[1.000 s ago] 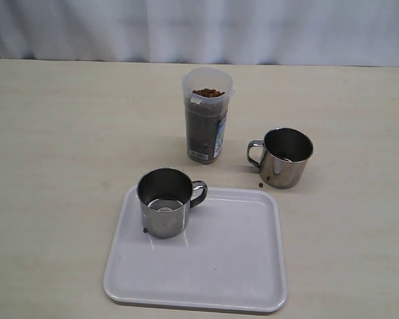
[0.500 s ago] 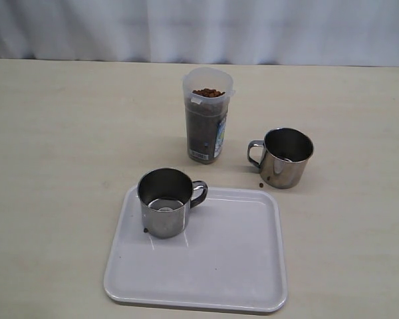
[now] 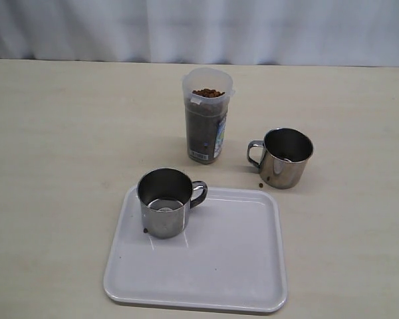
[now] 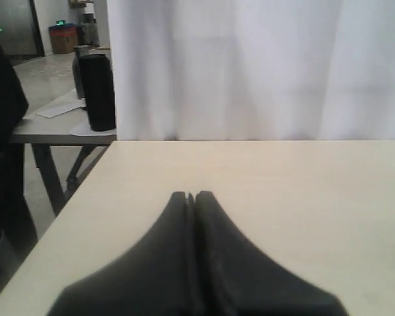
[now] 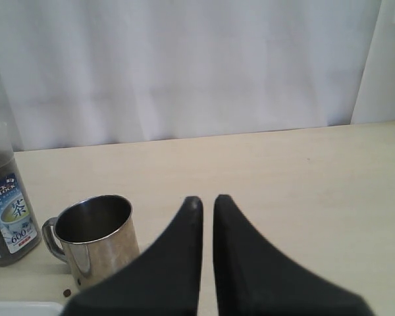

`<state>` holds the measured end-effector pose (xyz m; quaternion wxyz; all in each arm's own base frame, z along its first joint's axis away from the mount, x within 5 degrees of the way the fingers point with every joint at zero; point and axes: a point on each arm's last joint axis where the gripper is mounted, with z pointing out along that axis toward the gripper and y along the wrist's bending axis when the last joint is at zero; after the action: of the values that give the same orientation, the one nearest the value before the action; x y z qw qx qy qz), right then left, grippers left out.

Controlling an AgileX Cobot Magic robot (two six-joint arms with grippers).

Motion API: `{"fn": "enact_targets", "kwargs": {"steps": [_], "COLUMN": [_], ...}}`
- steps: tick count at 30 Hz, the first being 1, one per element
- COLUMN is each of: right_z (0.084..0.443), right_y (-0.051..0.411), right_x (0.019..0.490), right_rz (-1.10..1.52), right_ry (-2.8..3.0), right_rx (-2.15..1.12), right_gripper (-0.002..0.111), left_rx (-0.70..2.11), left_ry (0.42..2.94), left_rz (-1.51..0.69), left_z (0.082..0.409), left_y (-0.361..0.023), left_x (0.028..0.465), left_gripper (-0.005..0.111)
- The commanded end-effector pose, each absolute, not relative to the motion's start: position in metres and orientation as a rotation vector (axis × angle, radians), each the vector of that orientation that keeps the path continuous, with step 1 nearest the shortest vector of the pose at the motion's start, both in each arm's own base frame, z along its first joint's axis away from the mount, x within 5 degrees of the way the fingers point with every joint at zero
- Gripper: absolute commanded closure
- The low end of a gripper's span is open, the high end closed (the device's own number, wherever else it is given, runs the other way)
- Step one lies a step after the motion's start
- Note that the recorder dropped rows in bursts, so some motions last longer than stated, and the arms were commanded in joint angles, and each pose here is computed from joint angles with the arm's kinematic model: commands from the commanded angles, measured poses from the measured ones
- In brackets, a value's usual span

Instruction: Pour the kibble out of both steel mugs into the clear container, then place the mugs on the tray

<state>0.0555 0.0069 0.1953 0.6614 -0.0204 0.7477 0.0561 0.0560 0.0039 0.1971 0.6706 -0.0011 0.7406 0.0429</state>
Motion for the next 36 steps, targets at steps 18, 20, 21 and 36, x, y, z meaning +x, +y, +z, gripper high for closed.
{"fn": "enact_targets", "kwargs": {"steps": [18,20,21,36], "right_z": [0.1941,0.1941,0.1941,0.2006], "right_y": [0.0071,0.0071,0.0071,0.0058], "right_x": [0.0553,0.0553,0.0553,0.0561], "right_rz": [0.130,0.130,0.130,-0.004], "right_ry": [1.694,1.694,1.694,1.614], "right_rx": [-0.050,-0.050,-0.050,-0.167], "right_gripper": [0.104,0.104,0.104,0.104], "left_rx": [0.027,0.024,0.024,0.029], "left_ry": [1.665,1.671,1.673,1.673], "left_rz": [-0.016,-0.021,-0.021,-0.014], "left_z": [0.1967,0.1962,0.1959,0.1959], "left_y": [-0.0016,-0.0017,-0.0017,-0.0016], "left_x": [0.0560,0.0560,0.0560,0.0560], "left_gripper": [0.107,0.107,0.107,0.107]}}
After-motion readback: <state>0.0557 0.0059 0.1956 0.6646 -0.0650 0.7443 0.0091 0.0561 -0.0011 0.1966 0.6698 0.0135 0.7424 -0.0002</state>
